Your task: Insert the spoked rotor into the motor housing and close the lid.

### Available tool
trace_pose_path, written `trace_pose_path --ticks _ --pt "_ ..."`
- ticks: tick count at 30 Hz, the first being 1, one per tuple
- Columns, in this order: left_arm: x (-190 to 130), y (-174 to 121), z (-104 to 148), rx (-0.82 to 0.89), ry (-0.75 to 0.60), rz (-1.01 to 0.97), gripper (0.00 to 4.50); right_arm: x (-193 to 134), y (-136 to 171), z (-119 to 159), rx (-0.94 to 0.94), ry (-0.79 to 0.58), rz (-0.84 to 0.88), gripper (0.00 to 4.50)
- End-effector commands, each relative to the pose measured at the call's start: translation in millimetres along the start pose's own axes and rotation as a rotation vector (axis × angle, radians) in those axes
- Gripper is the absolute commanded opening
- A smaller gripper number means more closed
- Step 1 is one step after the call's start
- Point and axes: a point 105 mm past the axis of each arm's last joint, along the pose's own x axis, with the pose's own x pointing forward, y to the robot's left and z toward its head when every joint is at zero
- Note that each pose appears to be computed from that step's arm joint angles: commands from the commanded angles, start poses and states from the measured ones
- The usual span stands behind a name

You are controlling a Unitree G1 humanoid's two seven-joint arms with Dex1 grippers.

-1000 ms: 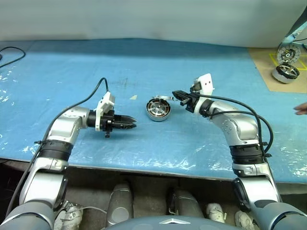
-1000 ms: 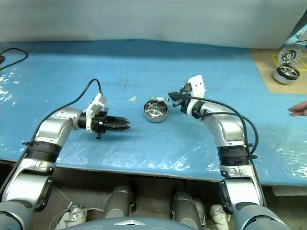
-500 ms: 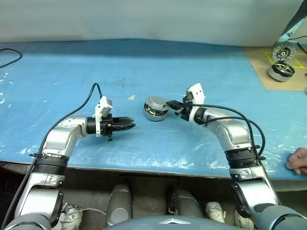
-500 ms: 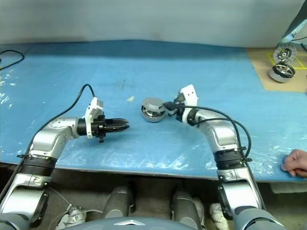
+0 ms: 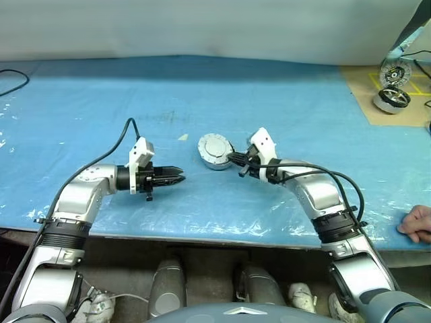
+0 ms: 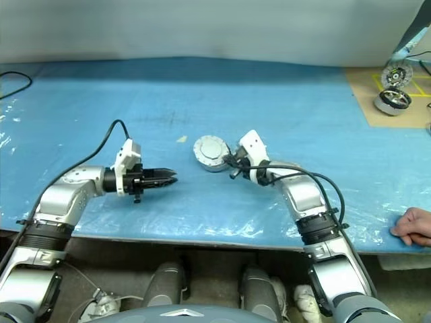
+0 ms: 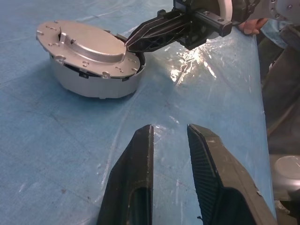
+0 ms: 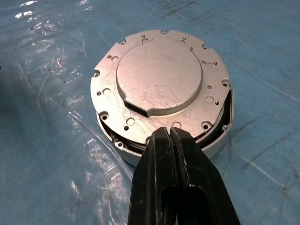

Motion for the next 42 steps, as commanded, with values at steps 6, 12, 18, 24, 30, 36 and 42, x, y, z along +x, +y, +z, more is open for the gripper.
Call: trace_pose_path --ticks 6,12,18,24,30,36,42 --pt "-5 0 9 0.028 -0.037 0.023 1.20 -58 -27 65 0.125 -0.256 0.002 0.00" --pt "-2 0 8 0.023 -0.043 0.020 1.20 -74 -21 51 0.127 -0.203 -0.001 0.00" --pt "-4 3 6 0.019 -0.043 0.023 1.20 -70 -11 23 0.166 -0.139 -0.017 0.00" --pt "-4 5 6 0.021 -0.041 0.025 1.20 -71 -15 20 0.163 -0.127 -0.042 0.00" --pt "-1 4 6 0.024 -0.041 0.028 1.20 -70 -18 18 0.164 -0.121 -0.058 0.00" --pt "-2 5 6 0.025 -0.044 0.038 1.20 -68 -18 18 0.157 -0.116 -0.055 0.00" --pt "-2 6 5 0.023 -0.047 0.045 1.20 -67 -17 28 0.156 -0.144 -0.034 0.00"
